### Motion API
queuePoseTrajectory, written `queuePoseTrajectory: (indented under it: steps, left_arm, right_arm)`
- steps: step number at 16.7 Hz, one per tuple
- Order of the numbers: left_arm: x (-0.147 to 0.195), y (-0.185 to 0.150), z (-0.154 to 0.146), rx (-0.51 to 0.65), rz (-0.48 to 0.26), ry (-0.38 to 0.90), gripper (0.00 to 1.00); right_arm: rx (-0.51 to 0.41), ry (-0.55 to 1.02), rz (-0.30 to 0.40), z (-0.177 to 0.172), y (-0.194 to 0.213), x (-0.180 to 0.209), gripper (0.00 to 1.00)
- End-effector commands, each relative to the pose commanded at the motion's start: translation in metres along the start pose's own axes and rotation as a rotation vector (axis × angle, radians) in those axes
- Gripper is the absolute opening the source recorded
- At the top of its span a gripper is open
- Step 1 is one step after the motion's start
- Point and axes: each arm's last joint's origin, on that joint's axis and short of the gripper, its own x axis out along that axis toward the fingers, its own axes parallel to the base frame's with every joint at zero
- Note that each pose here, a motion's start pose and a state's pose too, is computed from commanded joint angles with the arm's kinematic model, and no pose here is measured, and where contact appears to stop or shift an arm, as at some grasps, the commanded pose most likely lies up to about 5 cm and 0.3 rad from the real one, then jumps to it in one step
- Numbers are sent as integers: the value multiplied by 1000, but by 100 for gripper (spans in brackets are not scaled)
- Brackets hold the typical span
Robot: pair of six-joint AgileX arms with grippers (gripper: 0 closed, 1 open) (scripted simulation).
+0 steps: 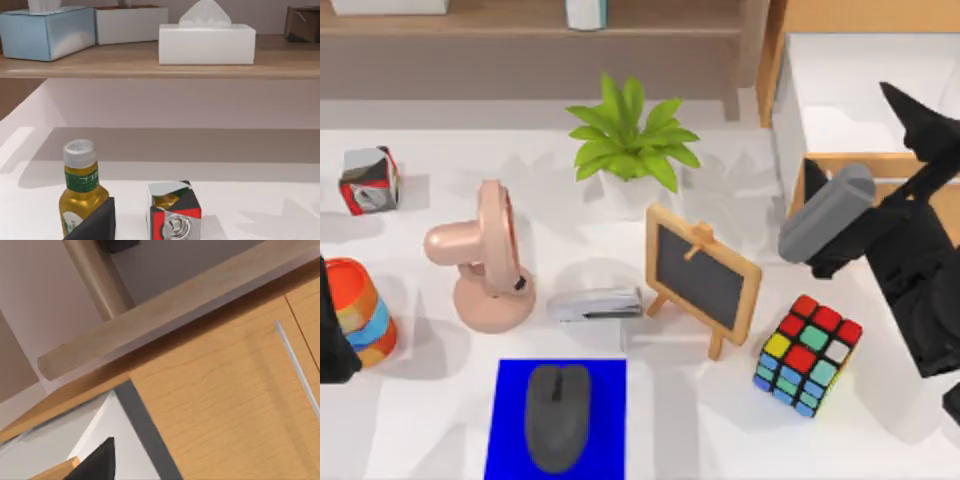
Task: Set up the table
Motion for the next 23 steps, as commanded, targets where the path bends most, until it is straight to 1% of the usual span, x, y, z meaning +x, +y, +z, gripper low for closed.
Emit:
queuePoseTrajectory:
  steps: [2,4,6,8,10,16,23]
  left_arm:
    - [0,0,0,0,0,0,100]
    - [0,0,0,0,0,0,100]
    - [0,0,0,0,0,0,100]
    - [0,0,0,0,0,0,100]
    - [0,0,0,0,0,0,100]
    - [0,0,0,0,0,0,100]
    - [0,0,0,0,0,0,100]
  right_arm:
    - [-151,64,-1,-25,9,-12,100]
    - [-281,132,6,-47,16,-21,100]
    - [-377,191,17,-63,20,-26,100]
    - [-442,233,31,-75,24,-29,100]
    - [-465,247,39,-79,25,-30,100]
    - [-466,244,44,-78,27,-29,100]
    - [-466,247,39,-77,15,-20,100]
